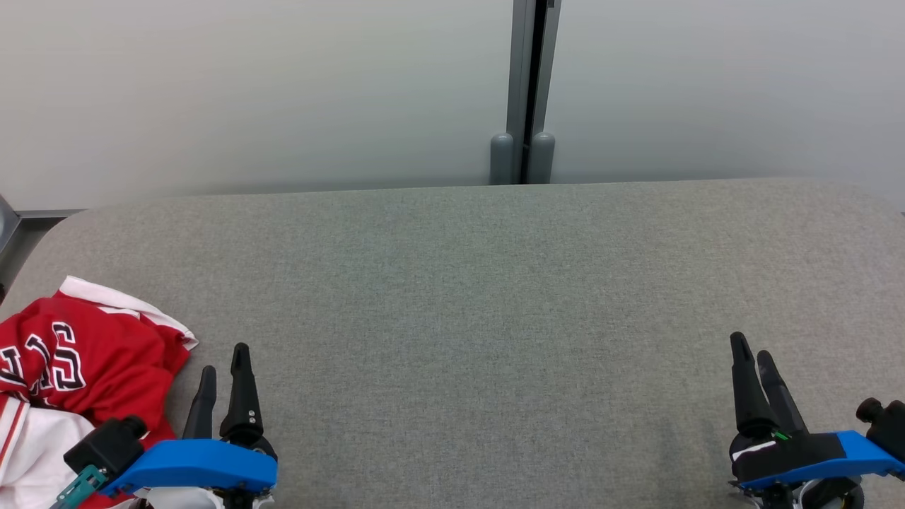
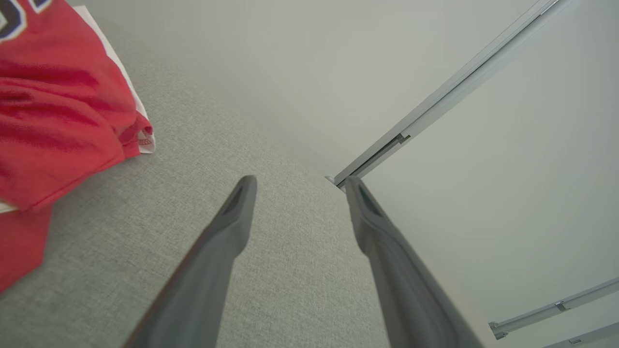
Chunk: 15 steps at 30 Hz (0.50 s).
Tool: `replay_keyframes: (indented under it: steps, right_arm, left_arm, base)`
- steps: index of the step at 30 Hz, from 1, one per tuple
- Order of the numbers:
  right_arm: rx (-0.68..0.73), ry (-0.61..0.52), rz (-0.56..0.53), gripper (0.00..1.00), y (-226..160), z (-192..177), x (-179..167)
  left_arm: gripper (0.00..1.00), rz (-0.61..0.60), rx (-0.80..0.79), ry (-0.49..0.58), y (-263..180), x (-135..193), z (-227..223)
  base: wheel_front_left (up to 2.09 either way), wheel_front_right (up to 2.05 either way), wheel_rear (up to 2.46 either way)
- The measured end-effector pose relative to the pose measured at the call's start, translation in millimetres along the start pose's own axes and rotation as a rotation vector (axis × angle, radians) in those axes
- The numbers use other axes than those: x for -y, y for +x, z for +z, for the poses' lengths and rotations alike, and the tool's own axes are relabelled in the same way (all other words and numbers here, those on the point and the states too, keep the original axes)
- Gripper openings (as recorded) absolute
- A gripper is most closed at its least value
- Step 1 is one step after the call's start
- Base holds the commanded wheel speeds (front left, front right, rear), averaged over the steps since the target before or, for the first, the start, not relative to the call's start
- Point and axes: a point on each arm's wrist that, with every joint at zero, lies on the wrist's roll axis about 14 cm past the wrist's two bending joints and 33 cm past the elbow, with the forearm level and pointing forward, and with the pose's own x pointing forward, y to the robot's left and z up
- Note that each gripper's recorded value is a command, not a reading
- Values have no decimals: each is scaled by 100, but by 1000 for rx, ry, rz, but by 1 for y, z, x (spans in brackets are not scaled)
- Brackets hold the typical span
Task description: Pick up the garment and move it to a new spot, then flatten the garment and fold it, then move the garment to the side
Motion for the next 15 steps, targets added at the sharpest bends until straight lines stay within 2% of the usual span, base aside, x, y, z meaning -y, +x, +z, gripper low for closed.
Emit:
replay_keyframes:
  steps: [15]
  right_arm:
    - [-4,-191,1,100,-4,-4,4]
  left_arm:
    - [100,-32,13,200,-3,6,-2]
  base:
    - [0,0,0]
